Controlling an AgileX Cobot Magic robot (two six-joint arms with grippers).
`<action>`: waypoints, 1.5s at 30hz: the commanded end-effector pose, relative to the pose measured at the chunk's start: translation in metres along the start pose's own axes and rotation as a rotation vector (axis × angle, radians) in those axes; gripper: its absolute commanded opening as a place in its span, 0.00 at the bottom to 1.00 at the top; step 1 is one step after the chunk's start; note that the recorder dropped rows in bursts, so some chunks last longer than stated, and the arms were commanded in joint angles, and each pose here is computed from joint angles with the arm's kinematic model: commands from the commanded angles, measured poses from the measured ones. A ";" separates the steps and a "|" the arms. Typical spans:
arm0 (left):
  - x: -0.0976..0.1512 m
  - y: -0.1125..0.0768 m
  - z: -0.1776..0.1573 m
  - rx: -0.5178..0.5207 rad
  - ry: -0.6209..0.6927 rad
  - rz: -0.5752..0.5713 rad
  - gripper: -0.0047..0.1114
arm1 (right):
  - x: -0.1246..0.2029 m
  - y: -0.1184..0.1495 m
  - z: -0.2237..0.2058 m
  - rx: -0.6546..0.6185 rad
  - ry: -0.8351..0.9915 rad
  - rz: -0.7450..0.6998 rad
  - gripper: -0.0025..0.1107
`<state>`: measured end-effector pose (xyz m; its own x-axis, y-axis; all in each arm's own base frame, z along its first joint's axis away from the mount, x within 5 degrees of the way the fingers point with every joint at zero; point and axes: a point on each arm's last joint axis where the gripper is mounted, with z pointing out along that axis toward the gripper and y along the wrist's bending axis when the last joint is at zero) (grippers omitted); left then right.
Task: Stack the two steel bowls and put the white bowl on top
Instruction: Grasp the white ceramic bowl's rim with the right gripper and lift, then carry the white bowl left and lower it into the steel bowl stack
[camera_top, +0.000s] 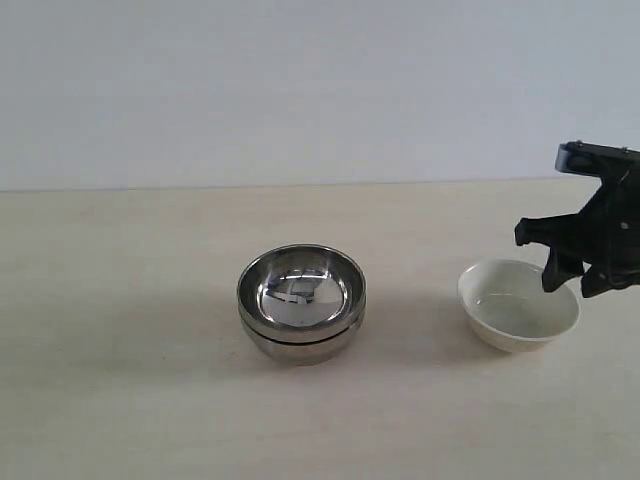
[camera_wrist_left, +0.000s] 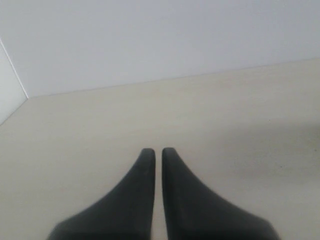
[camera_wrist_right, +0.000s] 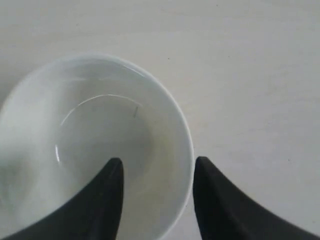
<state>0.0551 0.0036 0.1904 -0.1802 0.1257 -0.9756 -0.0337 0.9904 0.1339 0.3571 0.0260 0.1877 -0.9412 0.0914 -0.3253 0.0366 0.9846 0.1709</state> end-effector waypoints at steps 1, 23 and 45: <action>0.000 0.000 0.000 -0.001 -0.007 -0.017 0.07 | -0.001 -0.003 0.001 0.005 -0.016 -0.004 0.37; 0.000 0.000 0.000 -0.001 -0.007 -0.017 0.07 | 0.003 -0.011 0.047 0.022 0.038 0.014 0.02; 0.000 0.000 0.000 -0.001 -0.007 -0.017 0.07 | -0.013 0.040 -0.054 -0.237 -0.161 -0.017 0.02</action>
<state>0.0551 0.0036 0.1904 -0.1802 0.1257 -0.9756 -0.0337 0.9904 0.1339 0.3553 0.0436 0.2376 -0.8909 0.1435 -0.4309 -0.0177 0.9371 0.3486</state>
